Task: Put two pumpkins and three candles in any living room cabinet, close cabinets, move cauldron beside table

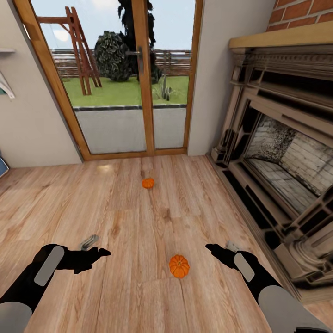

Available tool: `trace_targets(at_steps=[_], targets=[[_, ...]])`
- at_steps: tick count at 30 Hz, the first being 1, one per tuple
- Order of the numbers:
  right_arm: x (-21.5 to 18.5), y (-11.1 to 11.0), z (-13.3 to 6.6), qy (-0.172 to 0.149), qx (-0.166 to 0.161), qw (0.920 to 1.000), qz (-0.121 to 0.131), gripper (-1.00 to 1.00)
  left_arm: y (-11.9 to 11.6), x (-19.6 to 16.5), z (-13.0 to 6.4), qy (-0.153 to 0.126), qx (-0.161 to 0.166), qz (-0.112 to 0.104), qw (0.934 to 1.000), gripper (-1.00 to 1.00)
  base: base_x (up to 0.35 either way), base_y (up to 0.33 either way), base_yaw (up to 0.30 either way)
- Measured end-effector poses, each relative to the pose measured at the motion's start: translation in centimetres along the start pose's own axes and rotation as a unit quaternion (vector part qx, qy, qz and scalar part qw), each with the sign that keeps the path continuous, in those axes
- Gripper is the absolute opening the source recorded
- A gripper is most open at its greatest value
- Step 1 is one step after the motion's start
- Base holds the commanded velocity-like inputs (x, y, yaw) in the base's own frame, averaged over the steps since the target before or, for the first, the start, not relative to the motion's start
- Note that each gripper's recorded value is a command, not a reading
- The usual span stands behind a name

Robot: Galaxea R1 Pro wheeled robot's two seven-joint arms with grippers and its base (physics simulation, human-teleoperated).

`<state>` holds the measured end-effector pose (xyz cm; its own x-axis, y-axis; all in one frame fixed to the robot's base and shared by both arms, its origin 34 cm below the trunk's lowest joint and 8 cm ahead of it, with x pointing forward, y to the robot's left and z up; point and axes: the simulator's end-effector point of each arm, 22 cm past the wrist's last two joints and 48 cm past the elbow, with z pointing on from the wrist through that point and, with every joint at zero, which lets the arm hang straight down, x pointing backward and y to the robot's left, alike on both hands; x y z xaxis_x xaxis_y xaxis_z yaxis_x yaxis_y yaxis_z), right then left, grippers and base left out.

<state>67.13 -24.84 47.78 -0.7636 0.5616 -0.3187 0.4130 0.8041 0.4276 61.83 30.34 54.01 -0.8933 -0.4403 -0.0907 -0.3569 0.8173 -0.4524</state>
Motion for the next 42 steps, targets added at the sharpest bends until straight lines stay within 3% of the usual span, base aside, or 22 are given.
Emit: trace_targets(at_steps=[11, 29, 42], targets=[[0.8, -1.0, 1.7, -0.001, -0.002, 1.0000, 0.001, 1.00, 1.5, 0.1, 1.5, -0.005, 0.000, -0.006, 1.0000, 1.00, 0.000, 0.000, 0.000], [2.3, -1.8, 4.4, -0.003, -0.028, 0.9992, 0.029, 1.00, 4.0, 0.4, 4.1, -0.010, -0.005, -0.008, 0.9999, 1.00, 0.000, 0.000, 0.000], [3.6, -2.9, 6.5, -0.003, -0.030, 0.9991, 0.031, 1.00, 5.4, 1.1, 6.4, -0.010, -0.005, -0.008, 0.9999, 1.00, 0.000, 0.000, 0.000]])
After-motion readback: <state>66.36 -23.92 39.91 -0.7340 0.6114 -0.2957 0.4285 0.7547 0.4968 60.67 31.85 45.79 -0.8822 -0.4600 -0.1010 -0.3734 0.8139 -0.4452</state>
